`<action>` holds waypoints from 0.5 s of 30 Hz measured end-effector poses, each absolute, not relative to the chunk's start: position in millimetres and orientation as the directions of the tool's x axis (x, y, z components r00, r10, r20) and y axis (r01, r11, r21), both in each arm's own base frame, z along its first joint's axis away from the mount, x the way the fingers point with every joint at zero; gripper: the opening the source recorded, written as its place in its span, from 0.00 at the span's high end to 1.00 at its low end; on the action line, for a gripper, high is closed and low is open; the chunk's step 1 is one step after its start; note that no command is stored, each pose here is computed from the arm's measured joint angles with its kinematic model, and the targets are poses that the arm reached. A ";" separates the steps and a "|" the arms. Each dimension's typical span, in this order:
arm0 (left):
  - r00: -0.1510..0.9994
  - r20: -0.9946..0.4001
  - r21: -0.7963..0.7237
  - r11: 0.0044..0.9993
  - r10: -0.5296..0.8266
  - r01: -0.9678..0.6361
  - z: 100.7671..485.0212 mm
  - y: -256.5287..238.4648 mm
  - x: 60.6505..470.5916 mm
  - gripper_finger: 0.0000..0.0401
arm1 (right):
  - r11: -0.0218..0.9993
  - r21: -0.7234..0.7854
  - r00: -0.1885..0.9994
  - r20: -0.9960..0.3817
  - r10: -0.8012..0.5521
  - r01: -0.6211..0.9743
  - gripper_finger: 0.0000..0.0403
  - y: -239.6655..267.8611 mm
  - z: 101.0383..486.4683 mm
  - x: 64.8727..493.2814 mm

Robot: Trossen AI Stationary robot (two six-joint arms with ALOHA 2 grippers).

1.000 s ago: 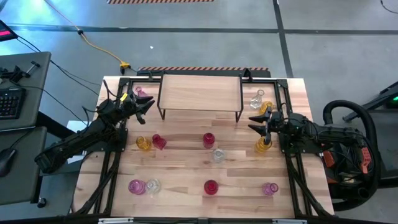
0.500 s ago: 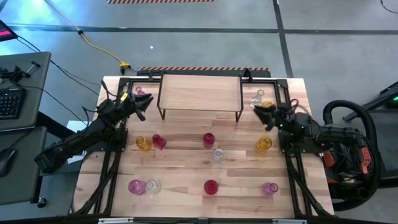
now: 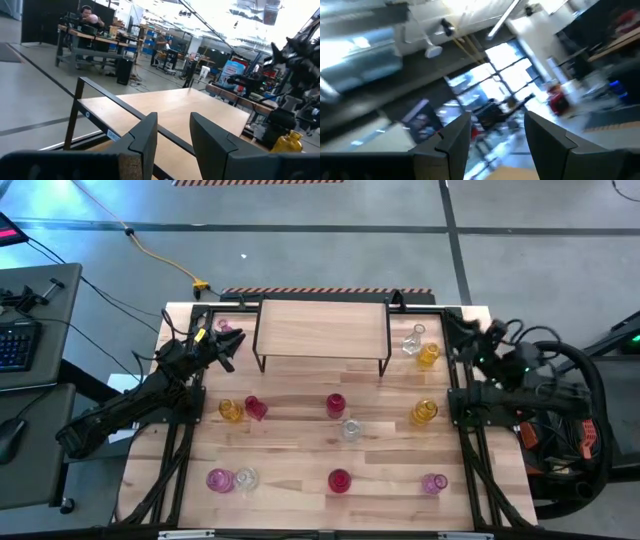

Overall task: Sort vases onto shelf
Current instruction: Put the top transparent vase on the shelf

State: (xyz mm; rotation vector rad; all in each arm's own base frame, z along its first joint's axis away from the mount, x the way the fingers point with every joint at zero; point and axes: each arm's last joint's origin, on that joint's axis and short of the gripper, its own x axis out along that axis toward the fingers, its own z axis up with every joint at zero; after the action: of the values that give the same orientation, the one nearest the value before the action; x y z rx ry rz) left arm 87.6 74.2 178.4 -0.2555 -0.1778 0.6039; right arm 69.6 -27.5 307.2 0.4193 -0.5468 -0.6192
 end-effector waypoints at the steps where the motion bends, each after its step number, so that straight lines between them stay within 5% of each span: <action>1: 0.806 0.090 -0.289 0.790 0.585 -0.541 178.4 74.3 87.5 0.73 | 0.726 0.507 0.675 0.327 -0.661 0.465 0.58 -28.3 316.3 69.7; 9: 0.793 0.090 -0.290 0.778 0.602 -0.557 178.5 74.8 87.1 0.73 | 0.620 0.349 0.655 0.024 -0.756 0.703 0.58 -36.9 384.8 82.8; 15: 0.793 0.088 -0.291 0.777 0.602 -0.558 178.2 74.9 87.2 0.73 | 0.522 0.125 0.535 -0.265 -0.802 0.844 0.58 -53.0 418.5 104.0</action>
State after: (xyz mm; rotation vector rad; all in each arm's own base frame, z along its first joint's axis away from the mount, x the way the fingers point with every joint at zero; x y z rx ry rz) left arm 87.2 74.9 178.2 -0.2569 -0.1798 0.6311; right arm 104.0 -53.0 418.5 0.2500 0.1824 -0.9925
